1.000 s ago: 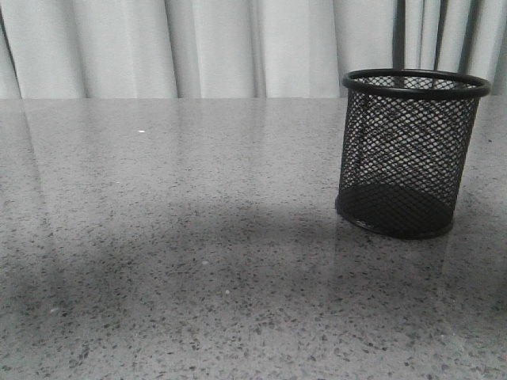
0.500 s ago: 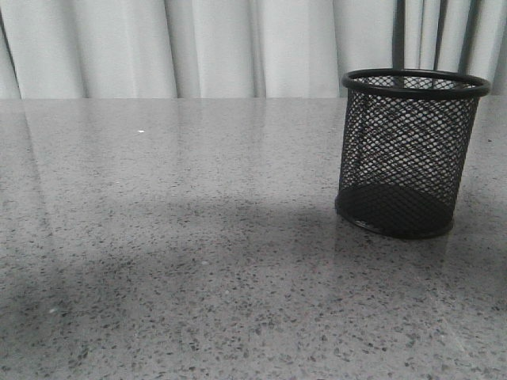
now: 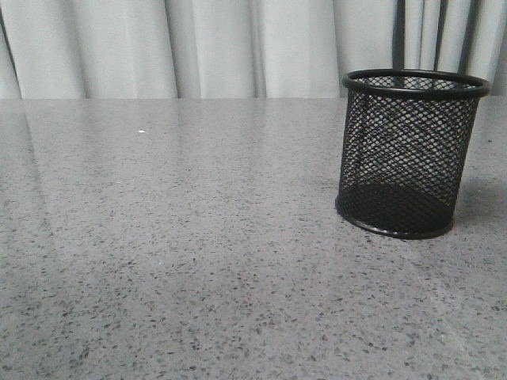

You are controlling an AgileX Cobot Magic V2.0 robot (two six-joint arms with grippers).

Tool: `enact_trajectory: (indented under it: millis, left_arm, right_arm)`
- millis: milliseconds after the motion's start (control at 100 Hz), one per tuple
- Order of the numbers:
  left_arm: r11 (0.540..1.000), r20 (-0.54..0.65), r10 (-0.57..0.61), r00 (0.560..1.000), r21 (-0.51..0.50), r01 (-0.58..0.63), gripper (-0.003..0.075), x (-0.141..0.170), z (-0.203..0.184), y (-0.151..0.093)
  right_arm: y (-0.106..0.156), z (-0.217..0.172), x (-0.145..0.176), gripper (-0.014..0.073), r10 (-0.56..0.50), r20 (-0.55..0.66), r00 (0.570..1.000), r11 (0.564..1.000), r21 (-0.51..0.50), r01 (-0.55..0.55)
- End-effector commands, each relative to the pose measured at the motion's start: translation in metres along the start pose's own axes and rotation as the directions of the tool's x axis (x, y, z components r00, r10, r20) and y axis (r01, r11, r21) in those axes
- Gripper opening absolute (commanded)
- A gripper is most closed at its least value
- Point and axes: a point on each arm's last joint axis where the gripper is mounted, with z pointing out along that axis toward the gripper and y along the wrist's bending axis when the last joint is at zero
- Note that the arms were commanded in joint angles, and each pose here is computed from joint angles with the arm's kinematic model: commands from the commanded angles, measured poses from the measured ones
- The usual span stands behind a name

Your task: Put scissors into bucket

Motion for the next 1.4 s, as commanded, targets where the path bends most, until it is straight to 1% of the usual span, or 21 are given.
enact_trajectory:
  millis: [0, 70, 190, 270, 340, 510, 680, 840, 890, 940, 990, 1000, 1010, 1030, 1060, 1150, 1220, 1270, 1320, 1370, 1390]
  left_arm:
    - [0.998, 0.031, -0.033, 0.999, -0.055, 0.035, -0.002, -0.004, -0.002, 0.006]
    - [0.998, 0.021, -0.037, 0.999, -0.048, 0.038, -0.002, -0.001, -0.001, 0.003]
    - [0.998, 0.002, -0.044, 0.999, -0.033, 0.044, -0.002, 0.006, 0.002, -0.001]
    - [0.998, -0.009, -0.056, 0.998, -0.021, 0.056, -0.002, 0.01, 0.003, -0.005]
    - [0.997, -0.014, -0.078, 0.997, -0.014, 0.078, -0.002, 0.012, 0.004, -0.006]
    - [0.994, -0.01, -0.104, 0.995, 0.017, 0.104, -0.002, 0.011, 0.003, -0.009]
    - [0.992, -0.003, -0.126, 0.992, 0.025, 0.126, -0.002, 0.01, 0.003, -0.01]
    - [0.992, 0.001, -0.126, 0.992, 0.005, 0.126, -0.002, 0.01, 0.003, -0.008]
    - [0.992, 0.004, -0.126, 0.992, -0.008, 0.126, -0.002, 0.01, 0.003, -0.006]
    - [0.992, 0.006, -0.126, 0.992, -0.015, 0.126, -0.002, 0.01, 0.003, -0.006]
    - [0.992, 0.007, -0.126, 0.992, -0.02, 0.126, -0.002, 0.01, 0.003, -0.005]
    - [0.992, 0.007, -0.126, 0.992, -0.02, 0.126, -0.002, 0.01, 0.003, -0.005]
    - [0.992, 0.007, -0.126, 0.992, -0.02, 0.126, -0.002, 0.01, 0.003, -0.005]
    - [0.992, 0.007, -0.126, 0.992, -0.022, 0.126, -0.002, 0.01, 0.003, -0.005]
    - [0.992, 0.008, -0.126, 0.992, -0.026, 0.126, -0.002, 0.01, 0.003, -0.005]
    - [0.984, 0.016, -0.152, 0.988, -0.086, 0.153, -0.002, 0.012, 0.003, -0.001]
    - [0.959, 0.046, -0.197, 0.979, -0.199, 0.202, -0.002, 0.015, 0.0, 0.007]
    - [0.923, 0.086, -0.225, 0.971, -0.301, 0.24, -0.002, 0.017, -0.006, 0.013]
    - [0.873, 0.126, -0.252, 0.96, -0.398, 0.281, -0.002, 0.021, -0.013, 0.018]
    - [0.797, 0.179, -0.295, 0.938, -0.496, 0.346, -0.002, 0.028, -0.026, 0.02]
    - [0.774, 0.193, -0.309, 0.931, -0.518, 0.364, -0.002, 0.03, -0.029, 0.02]
  right_arm:
    - [-0.006, -0.018, 0.0, -0.006, 0.008, -0.075, 0.997, 0.994, 0.112, 0.001]
    - [-0.009, -0.019, 0.0, -0.006, 0.026, -0.07, 0.997, 0.99, 0.141, -0.015]
    - [-0.007, -0.02, 0.002, -0.006, 0.037, -0.068, 0.997, 0.991, 0.128, -0.028]
    - [-0.009, -0.013, 0.007, -0.006, 0.046, -0.097, 0.994, 0.992, 0.124, -0.034]
    - [-0.013, -0.001, 0.015, -0.006, 0.059, -0.149, 0.987, 0.99, 0.134, -0.039]
    - [-0.025, 0.037, 0.034, -0.006, 0.097, -0.289, 0.952, 0.987, 0.154, -0.054]
    - [-0.033, 0.062, 0.026, -0.006, 0.099, -0.244, 0.965, 0.985, 0.163, -0.06]
    - [-0.042, 0.09, 0.027, -0.0057, 0.121, -0.325, 0.938, 0.983, 0.169, -0.069]
    - [-0.044, 0.098, 0.027, -0.0034, 0.127, -0.345, 0.93, 0.983, 0.171, -0.071]
    - [-0.045, 0.102, 0.027, 0.0017, 0.129, -0.349, 0.928, 0.983, 0.172, -0.072]
    - [-0.046, 0.104, 0.026, 0.0107, 0.129, -0.343, 0.93, 0.982, 0.172, -0.073]
    - [-0.046, 0.104, 0.026, 0.0107, 0.129, -0.34, 0.932, 0.982, 0.172, -0.073]
    - [-0.046, 0.104, 0.025, 0.0147, 0.127, -0.334, 0.934, 0.982, 0.172, -0.072]
    - [-0.046, 0.104, 0.025, 0.0176, 0.127, -0.331, 0.935, 0.982, 0.172, -0.072]
    - [-0.046, 0.104, 0.023, 0.0248, 0.123, -0.314, 0.942, 0.982, 0.175, -0.07]
    - [-0.047, 0.101, 0.014, 0.0414, 0.101, -0.257, 0.961, 0.98, 0.19, -0.052]
    - [-0.046, 0.094, 0.004, 0.0482, 0.084, -0.215, 0.973, 0.979, 0.198, -0.041]
    - [-0.045, 0.086, -0.004, 0.0486, 0.07, -0.179, 0.981, 0.979, 0.202, -0.033]
    - [-0.042, 0.075, -0.011, 0.0478, 0.057, -0.144, 0.988, 0.979, 0.204, -0.027]
    - [-0.039, 0.063, -0.016, 0.0446, 0.043, -0.114, 0.993, 0.977, 0.211, -0.018]
    - [-0.038, 0.058, -0.018, 0.0432, 0.036, -0.101, 0.994, 0.977, 0.214, -0.014]
